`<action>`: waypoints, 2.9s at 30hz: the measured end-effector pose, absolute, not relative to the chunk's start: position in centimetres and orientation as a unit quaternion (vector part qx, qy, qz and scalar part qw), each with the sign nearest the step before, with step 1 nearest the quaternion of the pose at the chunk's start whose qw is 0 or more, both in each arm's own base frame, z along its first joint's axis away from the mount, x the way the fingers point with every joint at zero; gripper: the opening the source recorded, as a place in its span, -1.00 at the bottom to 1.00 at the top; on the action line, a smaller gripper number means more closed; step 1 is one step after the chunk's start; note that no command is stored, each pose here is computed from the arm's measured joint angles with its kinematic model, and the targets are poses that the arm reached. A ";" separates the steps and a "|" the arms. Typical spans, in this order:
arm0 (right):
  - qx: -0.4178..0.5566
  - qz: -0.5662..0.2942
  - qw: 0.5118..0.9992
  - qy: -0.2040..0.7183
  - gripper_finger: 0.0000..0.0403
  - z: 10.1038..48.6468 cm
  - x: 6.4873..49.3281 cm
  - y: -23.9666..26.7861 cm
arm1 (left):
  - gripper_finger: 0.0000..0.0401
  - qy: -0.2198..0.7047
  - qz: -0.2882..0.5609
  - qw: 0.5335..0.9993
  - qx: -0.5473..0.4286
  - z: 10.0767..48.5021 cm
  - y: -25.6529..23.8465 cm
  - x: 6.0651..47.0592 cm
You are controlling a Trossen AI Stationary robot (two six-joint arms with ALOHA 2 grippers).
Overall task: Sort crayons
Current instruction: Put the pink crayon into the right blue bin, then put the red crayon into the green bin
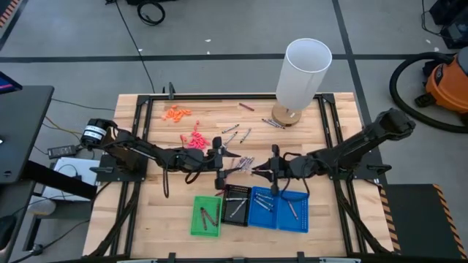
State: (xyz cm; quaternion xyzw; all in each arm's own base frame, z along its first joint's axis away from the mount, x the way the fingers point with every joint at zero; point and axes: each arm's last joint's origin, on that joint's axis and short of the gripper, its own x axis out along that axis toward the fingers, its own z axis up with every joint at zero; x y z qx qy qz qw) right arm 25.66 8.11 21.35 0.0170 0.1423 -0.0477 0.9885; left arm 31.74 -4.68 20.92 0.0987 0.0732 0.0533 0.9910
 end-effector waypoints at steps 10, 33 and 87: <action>0.102 0.022 0.969 0.222 -0.79 22.1 22.4 9.4 | 0.06 0.081 0.051 0.989 0.115 20.8 -4.7 31.7; 0.273 -0.005 0.855 0.440 -0.78 18.2 18.1 13.5 | 0.06 0.086 0.049 0.984 0.146 20.7 -4.6 31.7; 0.316 -0.272 0.764 0.493 -0.21 18.4 18.7 3.8 | 0.06 0.279 0.164 0.944 -0.068 19.5 -0.9 28.7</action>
